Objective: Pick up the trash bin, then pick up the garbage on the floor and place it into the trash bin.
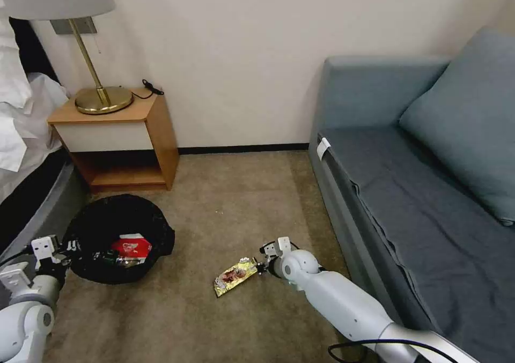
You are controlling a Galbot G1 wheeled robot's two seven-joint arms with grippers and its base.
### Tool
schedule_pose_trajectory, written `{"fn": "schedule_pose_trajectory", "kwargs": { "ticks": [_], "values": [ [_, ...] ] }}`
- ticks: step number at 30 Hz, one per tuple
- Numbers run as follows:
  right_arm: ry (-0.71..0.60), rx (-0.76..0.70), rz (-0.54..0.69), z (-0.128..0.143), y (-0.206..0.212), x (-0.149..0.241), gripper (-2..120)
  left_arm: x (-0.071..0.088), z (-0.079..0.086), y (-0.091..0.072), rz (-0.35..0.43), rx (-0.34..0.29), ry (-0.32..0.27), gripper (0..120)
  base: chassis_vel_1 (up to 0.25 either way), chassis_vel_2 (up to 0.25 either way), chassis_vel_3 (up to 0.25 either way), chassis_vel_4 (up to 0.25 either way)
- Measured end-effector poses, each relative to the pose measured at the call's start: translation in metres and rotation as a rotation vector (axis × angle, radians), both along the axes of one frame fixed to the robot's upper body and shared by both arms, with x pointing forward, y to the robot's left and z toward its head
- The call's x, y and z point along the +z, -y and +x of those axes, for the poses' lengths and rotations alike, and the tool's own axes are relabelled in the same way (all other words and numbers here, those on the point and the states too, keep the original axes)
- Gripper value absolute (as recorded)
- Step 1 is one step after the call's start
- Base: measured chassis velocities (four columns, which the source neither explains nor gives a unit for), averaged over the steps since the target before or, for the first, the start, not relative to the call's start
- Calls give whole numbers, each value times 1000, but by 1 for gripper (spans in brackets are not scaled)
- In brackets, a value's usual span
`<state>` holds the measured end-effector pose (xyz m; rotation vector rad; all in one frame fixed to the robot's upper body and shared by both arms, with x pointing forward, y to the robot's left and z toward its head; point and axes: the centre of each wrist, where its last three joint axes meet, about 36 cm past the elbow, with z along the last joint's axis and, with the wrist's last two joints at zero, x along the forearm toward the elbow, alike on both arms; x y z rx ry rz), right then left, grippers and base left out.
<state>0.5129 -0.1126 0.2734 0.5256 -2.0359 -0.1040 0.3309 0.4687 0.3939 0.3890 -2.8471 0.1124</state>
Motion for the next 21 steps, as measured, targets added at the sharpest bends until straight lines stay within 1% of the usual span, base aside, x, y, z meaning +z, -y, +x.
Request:
{"fn": "schedule_pose_trajectory", "kwargs": {
  "ticks": [1, 5, 6, 9, 11, 14, 15, 18, 20, 21],
  "values": [
    [0, 0, 0, 0, 0, 0, 0, 0, 0, 0, 0, 0, 0, 3, 0, 0, 0, 0],
    [41, -21, 22, 3, 8, 24, 0, 0, 2, 2, -1, -5, 1, 3, 0, 0, 0, 0],
    [41, -21, 22, 3, 8, 24, 0, 0, 2, 2, -1, -5, 1, 3, 0, 0, 0, 0],
    [78, -36, 24, 4, 22, 43, 0, 2, 4, 4, -6, -15, 2, 3, 0, 0, 0, 0],
    [85, -39, 22, 5, 25, 47, 0, 2, 5, 4, -7, -17, 1, 3, 0, 0, 0, 0],
    [131, -61, 1, 5, 54, 68, 0, 1, 8, 6, -10, -30, -4, 3, 0, 0, 0, 0],
    [131, -61, 1, 5, 54, 68, 0, 1, 8, 6, -10, -30, -4, 3, 0, 0, 0, 0],
    [186, -85, -12, 3, 80, 96, 0, -3, 11, 13, -17, -51, -12, 3, 0, 0, 0, 0],
    [202, -89, -13, 3, 84, 104, 0, -4, 13, 16, -19, -58, -14, 3, 0, 0, 0, 0],
    [231, -92, -13, 2, 90, 118, 0, -7, 15, 22, -26, -72, -18, 3, 0, 0, 0, 0]
  ]
}}
